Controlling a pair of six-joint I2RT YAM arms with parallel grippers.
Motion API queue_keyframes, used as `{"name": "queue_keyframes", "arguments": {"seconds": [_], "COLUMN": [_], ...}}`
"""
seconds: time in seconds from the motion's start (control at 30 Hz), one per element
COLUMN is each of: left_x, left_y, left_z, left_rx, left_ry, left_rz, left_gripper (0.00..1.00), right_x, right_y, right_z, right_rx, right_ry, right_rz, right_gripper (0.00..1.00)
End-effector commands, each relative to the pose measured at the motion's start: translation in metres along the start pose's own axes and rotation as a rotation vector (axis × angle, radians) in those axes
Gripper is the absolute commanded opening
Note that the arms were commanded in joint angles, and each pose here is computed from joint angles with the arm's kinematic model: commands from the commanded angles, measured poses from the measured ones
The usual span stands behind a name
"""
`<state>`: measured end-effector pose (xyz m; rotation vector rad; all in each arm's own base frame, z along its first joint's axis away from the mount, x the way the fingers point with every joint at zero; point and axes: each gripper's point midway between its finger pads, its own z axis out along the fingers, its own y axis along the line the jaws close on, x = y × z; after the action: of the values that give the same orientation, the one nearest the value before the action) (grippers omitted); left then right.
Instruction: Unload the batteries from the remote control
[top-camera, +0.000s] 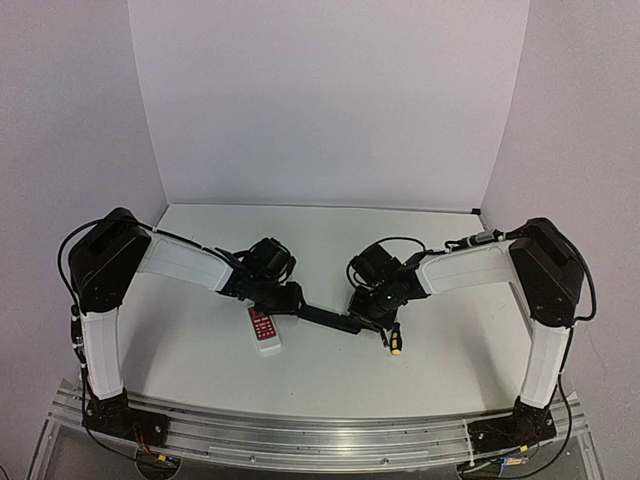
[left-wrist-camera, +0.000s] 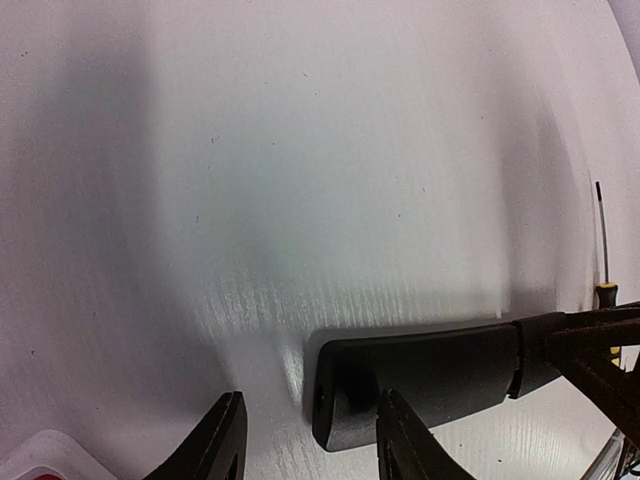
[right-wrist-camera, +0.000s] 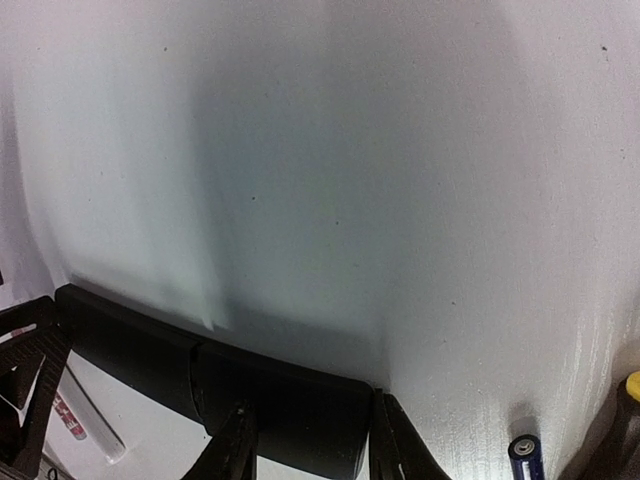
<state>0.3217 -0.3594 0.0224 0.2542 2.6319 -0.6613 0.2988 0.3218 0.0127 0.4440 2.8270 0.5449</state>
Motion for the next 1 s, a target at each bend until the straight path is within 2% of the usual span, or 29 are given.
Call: {"name": "queue_keyframes", "arguments": {"seconds": [0.0,0.27,0.5,0.77,0.97], "left_x": [0.013,0.025,0.034,0.044,0.056], "left_y": [0.010,0.017,0.017,0.036,0.045], "left_z": [0.011,0.017,0.017,0.022,0.029], "left_rx": [-0.042,-0.066,-0.068,-0.182,-0.228], "left_ry": [0.061,0.110,0.141,0.196,0.244], "left_rz": [-0.005,-0.028,-0.035,-0.059,-0.082], "left_gripper": [0.45,0.44,0.38,0.38,0.38], "right_x": [0.011,0.010,0.011,0.019,0.023], "right_y": [-0.002,-0.002,0.005,-0.006,-0.004], "right_z": [0.009,0.004,0.005,0.002,0.003], "right_rx": [0.004,-0.001,-0.015,-0.006,-0.061], "right_ry": [0.045,0.037,0.045,0.055,0.049], "right_rz": [-0.032,-0.015,-0.028,-0.062,-0.092], "right_gripper": [0.32,0.32,0.30,0.31,0.32]}}
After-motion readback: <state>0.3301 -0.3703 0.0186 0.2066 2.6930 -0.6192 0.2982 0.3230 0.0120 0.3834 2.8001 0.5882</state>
